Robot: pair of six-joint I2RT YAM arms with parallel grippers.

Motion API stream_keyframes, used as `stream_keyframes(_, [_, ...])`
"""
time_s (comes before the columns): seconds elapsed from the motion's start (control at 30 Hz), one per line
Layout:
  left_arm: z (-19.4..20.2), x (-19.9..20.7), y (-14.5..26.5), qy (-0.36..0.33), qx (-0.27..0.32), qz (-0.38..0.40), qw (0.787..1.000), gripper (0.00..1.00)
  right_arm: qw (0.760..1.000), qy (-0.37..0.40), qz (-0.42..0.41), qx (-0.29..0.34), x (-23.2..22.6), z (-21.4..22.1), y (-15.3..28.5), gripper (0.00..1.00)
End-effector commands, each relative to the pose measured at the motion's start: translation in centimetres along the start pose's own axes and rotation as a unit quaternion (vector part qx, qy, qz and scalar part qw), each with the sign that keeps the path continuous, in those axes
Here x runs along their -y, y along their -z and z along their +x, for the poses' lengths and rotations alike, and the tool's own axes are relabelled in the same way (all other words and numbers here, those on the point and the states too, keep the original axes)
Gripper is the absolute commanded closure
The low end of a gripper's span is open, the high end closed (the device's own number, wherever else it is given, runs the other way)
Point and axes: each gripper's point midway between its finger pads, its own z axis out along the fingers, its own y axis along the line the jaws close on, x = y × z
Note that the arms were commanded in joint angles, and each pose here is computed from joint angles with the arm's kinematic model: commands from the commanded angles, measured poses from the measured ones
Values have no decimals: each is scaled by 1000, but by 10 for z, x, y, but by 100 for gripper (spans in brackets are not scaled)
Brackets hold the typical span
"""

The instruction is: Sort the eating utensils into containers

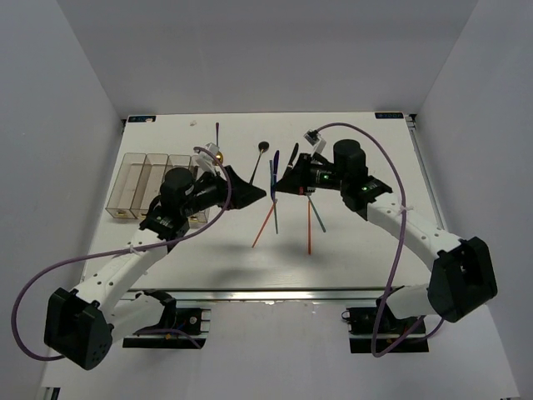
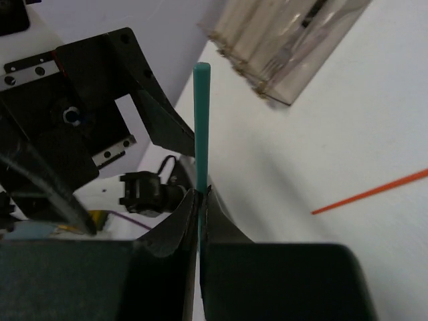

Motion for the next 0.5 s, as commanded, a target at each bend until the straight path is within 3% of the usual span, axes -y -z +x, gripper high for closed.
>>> stream_keyframes(0.0, [-17,48,1,-49,26,75,996,2,995,-38,-89,-1,-44,-6,-6,100])
stream_keyframes(0.17, [-13,23,-4,-52,23,22,998,2,992,-25,-124,-14,-69,3,-11,100])
stream_keyframes(0.3, [-10,6,-8,-49,19,-12,999,10,992,-16,-120,-20,-76,5,-16,100])
stream_keyframes(0.47, [-27,13,-6,-55,49,-17,997,36,993,-17,-108,-37,-70,16,-27,100])
